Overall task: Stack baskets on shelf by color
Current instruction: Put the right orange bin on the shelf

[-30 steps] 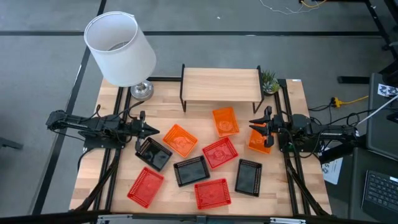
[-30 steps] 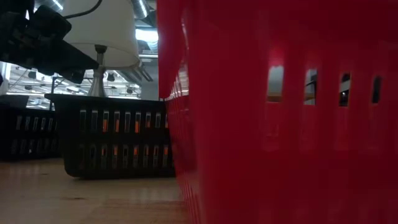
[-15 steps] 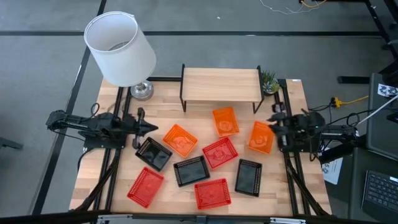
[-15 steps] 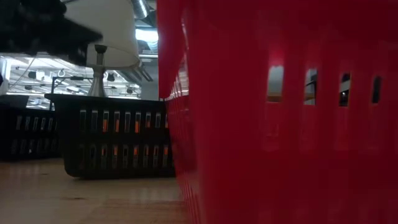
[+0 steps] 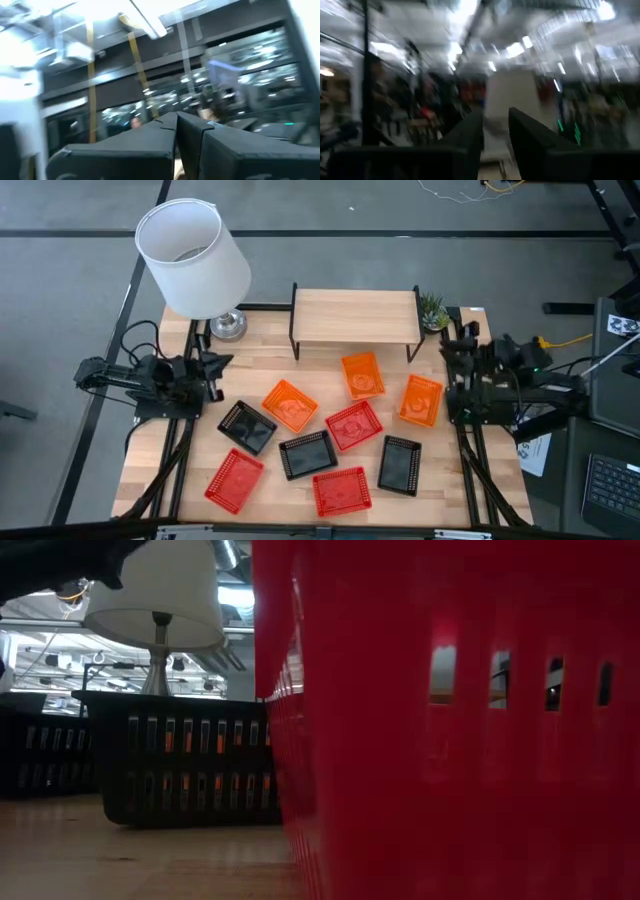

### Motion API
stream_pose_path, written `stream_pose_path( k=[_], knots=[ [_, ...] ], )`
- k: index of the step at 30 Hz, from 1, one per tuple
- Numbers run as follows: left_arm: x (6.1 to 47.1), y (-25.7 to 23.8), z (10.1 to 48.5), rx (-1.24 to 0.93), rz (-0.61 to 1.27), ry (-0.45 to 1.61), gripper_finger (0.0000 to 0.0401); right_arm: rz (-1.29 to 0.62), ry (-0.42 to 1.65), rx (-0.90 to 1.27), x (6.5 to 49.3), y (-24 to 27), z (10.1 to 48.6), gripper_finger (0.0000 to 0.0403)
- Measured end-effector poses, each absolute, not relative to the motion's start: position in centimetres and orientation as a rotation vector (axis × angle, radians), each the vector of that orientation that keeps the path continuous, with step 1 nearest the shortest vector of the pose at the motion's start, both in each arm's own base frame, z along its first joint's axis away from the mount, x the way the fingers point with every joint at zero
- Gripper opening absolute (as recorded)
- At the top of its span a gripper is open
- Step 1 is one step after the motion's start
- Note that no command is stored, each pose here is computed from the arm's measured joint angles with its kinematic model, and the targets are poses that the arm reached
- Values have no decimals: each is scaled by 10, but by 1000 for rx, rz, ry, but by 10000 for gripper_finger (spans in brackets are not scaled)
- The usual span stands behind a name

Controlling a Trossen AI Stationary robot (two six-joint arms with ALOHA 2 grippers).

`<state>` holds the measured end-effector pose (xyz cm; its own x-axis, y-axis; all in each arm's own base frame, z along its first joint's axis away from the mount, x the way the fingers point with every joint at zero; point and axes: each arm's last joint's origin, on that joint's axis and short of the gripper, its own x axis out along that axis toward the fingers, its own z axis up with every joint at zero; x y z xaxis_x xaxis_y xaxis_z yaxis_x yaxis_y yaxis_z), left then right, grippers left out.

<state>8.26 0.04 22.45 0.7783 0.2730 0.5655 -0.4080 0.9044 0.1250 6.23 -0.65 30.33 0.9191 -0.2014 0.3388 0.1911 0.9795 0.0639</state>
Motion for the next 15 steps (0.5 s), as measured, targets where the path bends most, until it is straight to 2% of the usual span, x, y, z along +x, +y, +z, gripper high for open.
stream_pose_path(
  k=[7,15],
  knots=[
    [83,1,224,249,379,-567,0,-359,136,398,67,-10,330,96],
    [83,1,224,249,379,-567,0,-454,710,628,99,-7,316,96]
  ],
)
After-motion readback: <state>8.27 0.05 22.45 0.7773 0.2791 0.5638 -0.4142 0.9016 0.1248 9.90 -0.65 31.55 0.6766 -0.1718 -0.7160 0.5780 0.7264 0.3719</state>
